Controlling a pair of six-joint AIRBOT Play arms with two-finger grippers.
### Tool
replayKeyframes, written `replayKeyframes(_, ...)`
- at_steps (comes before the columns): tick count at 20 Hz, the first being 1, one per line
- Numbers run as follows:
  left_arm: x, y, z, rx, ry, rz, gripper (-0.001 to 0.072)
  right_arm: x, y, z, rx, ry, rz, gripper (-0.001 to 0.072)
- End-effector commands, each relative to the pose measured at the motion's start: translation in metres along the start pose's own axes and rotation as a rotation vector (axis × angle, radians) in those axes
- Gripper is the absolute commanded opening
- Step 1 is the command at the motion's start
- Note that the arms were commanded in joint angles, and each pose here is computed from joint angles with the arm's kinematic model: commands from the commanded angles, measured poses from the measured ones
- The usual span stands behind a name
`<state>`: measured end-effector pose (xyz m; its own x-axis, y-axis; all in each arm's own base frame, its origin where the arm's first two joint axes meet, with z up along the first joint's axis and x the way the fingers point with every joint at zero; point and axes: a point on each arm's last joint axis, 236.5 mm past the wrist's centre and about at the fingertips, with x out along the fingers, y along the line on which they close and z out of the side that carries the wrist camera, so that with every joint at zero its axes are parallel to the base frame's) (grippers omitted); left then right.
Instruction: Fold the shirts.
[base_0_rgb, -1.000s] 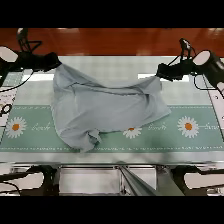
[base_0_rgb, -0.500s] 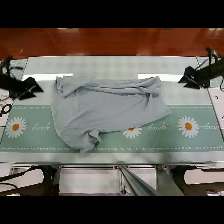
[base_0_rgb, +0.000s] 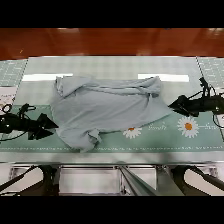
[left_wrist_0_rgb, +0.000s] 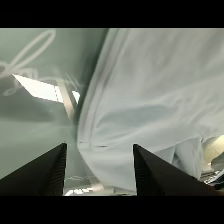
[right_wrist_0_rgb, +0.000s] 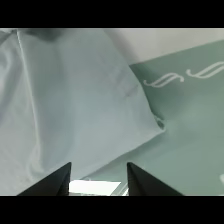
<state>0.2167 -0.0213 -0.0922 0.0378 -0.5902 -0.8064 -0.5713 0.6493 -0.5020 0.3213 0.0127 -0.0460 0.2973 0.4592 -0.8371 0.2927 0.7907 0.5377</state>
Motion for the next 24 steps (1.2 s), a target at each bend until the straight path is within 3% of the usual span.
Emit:
replayKeyframes(1, 0.012, 0.006, -0.009, -0.016, 0.012, -0.001, 0.0509, 0.002, 0.002, -0.011, -0.014, 0.005, 0.019, 0.0403)
replayKeyframes(7, 0.038, -0.012, -0.004, 0.076, -0.006, 0.051, 0.0506, 0.002, 0.001, -0.004, -0.011, -0.025, 0.013, 0.0403)
replayKeyframes(8, 0.041, -0.014, -0.003, 0.095, -0.011, 0.06, 0.0415, 0.002, 0.0, -0.002, -0.011, -0.033, 0.011, 0.0404)
replayKeyframes(9, 0.042, -0.015, -0.003, 0.102, -0.012, 0.062, 0.0141, 0.0, -0.003, 0.001, 0.0, -0.046, 0.007, 0.0404)
replayKeyframes(10, 0.041, -0.015, -0.003, 0.116, -0.013, 0.062, 0.0019, -0.005, -0.012, 0.008, 0.033, -0.077, -0.001, 0.0404)
replayKeyframes(14, 0.04, -0.015, -0.006, 0.154, -0.002, 0.06, 0.0017, -0.01, -0.058, 0.016, 0.222, -0.092, -0.015, 0.0404)
replayKeyframes(18, 0.04, -0.015, -0.006, 0.154, -0.001, 0.059, 0.0017, 0.035, -0.048, -0.01, 0.216, 0.089, 0.045, 0.0403)
replayKeyframes(22, 0.041, -0.016, -0.006, 0.153, -0.002, 0.055, 0.0017, 0.062, -0.028, 0.008, 0.184, 0.095, 0.077, 0.0403)
replayKeyframes(23, 0.041, -0.019, -0.007, 0.148, 0.002, 0.043, 0.0017, 0.068, -0.023, 0.012, 0.165, 0.095, 0.073, 0.0392)
replayKeyframes(24, 0.041, -0.022, -0.008, 0.146, 0.0, 0.031, 0.0017, 0.073, -0.015, 0.016, 0.146, 0.102, 0.074, 0.0308)
